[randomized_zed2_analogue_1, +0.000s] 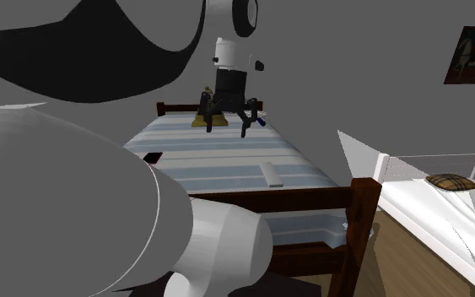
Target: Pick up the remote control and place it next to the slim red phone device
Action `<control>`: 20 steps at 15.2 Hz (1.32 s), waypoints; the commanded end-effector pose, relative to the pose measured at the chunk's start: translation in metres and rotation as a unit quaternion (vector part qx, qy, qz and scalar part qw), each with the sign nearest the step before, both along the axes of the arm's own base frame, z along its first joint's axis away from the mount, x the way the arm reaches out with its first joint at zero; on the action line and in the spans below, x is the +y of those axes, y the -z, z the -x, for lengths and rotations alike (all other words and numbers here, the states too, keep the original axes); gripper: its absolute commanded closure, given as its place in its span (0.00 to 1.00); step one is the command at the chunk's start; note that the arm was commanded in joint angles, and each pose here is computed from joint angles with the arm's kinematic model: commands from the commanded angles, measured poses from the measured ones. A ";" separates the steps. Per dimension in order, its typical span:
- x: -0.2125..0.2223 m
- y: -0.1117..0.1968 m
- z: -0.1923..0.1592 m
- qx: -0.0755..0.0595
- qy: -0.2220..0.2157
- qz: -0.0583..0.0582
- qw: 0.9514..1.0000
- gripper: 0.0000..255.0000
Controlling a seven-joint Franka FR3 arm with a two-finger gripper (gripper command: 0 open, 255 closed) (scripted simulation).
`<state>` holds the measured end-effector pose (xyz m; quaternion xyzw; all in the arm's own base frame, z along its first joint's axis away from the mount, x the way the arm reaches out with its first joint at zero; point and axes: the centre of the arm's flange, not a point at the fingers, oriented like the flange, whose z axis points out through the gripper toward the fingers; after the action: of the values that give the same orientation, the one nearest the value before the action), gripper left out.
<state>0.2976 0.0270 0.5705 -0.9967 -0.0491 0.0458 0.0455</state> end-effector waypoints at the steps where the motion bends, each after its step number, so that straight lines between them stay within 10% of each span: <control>1: 0.000 0.000 0.000 0.000 0.000 0.000 1.000 0.00; 20: -0.053 0.143 -0.187 -0.033 -0.036 0.021 0.999 0.00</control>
<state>0.4728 -0.0219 0.4333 -0.9961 -0.0828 0.0181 0.0231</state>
